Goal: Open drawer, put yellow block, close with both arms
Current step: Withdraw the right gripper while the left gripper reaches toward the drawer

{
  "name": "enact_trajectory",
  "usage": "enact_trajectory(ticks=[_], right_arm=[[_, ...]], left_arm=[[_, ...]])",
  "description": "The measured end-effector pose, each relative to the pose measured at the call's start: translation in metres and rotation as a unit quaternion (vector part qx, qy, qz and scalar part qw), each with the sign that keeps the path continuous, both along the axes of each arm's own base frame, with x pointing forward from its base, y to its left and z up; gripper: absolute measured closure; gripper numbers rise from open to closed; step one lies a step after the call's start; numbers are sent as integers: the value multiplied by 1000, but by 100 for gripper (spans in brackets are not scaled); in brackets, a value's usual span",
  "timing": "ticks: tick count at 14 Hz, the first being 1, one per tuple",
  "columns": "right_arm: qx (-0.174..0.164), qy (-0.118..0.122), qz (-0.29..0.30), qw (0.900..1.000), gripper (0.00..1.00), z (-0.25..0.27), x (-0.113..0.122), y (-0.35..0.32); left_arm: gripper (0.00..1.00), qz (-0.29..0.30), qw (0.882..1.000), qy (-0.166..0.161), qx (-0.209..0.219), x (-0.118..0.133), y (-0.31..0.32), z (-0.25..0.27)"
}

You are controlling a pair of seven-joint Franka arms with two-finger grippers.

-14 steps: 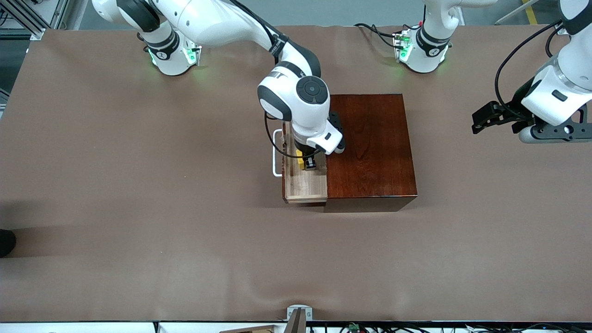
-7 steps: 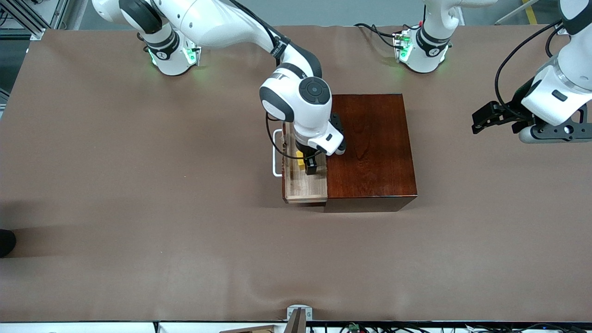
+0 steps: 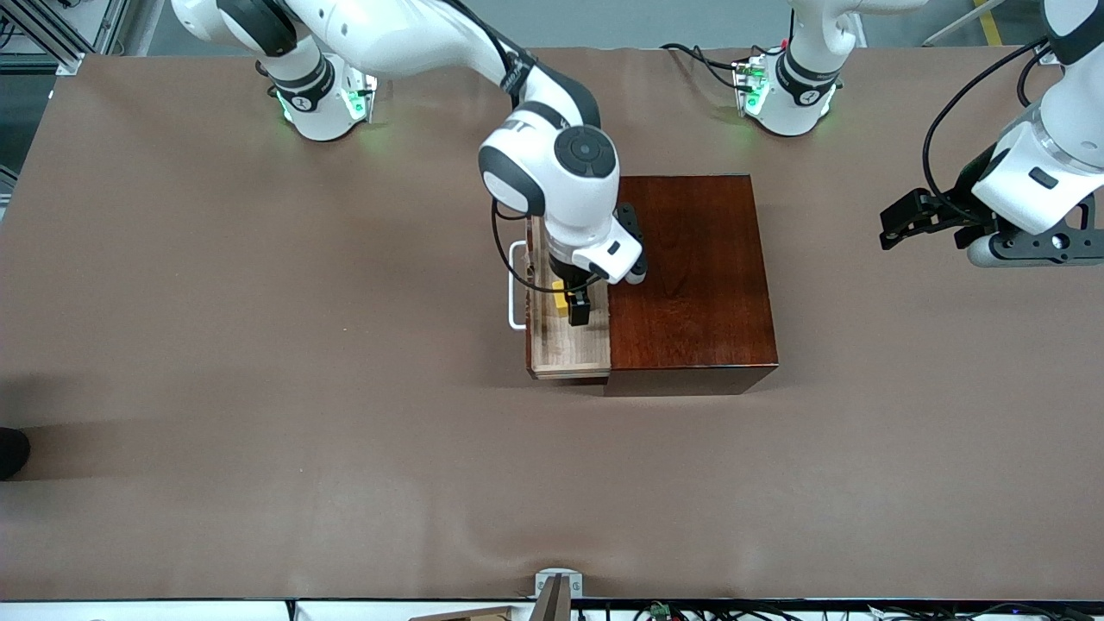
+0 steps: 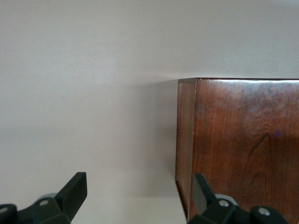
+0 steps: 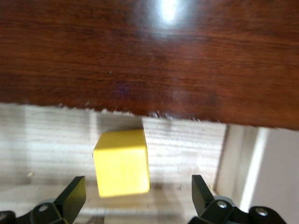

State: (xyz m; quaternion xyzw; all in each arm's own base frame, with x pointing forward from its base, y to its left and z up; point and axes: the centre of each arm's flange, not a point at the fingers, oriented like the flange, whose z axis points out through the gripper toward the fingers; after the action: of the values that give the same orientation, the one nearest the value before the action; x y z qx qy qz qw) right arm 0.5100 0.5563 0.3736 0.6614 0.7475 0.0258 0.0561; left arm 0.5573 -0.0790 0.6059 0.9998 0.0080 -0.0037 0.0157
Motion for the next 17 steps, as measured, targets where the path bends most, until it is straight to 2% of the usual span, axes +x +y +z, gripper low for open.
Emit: enact_trajectory(ticks=[4, 6, 12, 17], right_arm=[[17, -22, -26, 999, 0, 54, -2, -8], [17, -24, -59, 998, 0, 67, 7, -23], [-6, -16, -156, 988, 0, 103, 66, -117], [-44, 11, -250, 967, 0, 136, 109, -236]], left_arm=[[0, 0, 1000, 0, 0, 0, 0, 0], [0, 0, 1000, 0, 0, 0, 0, 0], [0, -1, 1000, -2, 0, -1, -9, 2], [0, -27, 1000, -8, -2, -7, -38, 10]])
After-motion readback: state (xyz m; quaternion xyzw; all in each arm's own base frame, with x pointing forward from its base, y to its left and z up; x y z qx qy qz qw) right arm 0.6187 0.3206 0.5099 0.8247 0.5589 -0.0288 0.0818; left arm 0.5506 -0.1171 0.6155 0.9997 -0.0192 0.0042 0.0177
